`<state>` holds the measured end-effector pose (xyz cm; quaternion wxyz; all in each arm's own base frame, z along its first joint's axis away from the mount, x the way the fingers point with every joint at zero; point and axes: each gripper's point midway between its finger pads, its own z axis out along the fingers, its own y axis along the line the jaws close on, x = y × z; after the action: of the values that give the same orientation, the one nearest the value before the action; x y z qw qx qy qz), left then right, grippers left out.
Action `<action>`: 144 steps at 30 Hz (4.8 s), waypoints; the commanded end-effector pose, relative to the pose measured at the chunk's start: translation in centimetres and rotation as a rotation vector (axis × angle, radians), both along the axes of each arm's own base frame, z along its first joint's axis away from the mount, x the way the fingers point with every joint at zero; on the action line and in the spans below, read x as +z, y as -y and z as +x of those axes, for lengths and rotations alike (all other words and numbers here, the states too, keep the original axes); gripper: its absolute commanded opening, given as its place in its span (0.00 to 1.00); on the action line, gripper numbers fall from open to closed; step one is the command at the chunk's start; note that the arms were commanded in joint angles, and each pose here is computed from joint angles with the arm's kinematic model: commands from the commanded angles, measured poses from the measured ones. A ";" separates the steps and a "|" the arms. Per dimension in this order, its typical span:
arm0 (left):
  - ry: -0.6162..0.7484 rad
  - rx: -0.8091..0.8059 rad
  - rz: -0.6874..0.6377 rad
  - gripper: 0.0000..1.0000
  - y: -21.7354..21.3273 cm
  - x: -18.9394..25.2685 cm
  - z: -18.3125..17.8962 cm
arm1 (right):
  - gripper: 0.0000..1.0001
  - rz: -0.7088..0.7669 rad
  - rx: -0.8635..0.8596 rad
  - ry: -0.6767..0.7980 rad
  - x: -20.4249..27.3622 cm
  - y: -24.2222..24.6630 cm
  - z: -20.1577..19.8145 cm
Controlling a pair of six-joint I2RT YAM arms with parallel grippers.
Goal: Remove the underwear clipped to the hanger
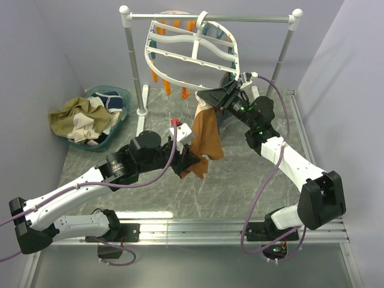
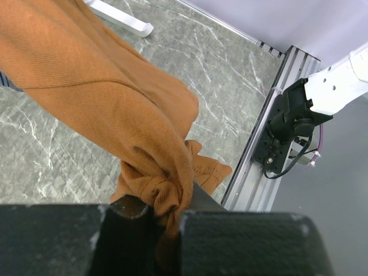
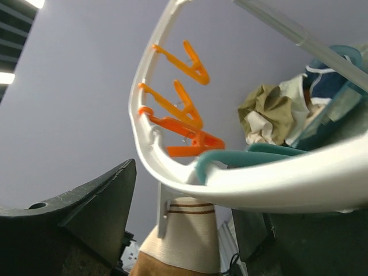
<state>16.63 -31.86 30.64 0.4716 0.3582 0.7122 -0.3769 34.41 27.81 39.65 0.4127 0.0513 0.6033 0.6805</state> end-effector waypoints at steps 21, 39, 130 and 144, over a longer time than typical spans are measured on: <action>0.040 -0.058 -0.058 0.00 0.5 2.7 -0.8 | 0.23 0.066 0.045 0.053 4.3 -1.0 -2.6; -0.127 -0.074 0.069 0.00 -1.2 -3.9 -2.9 | 0.00 0.060 0.033 0.063 4.5 -0.9 -2.4; 0.260 0.472 0.141 1.00 5.2 -11.4 23.4 | 0.00 -0.136 0.381 0.078 3.7 -2.2 -6.8; 0.143 0.416 0.110 0.00 7.2 -12.1 22.6 | 0.19 -0.122 0.373 0.071 3.6 -1.9 -7.4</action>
<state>40.70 -39.53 16.14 0.5606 0.2704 0.7632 -0.1737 29.88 29.88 41.53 0.3070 -0.0639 0.6490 0.6931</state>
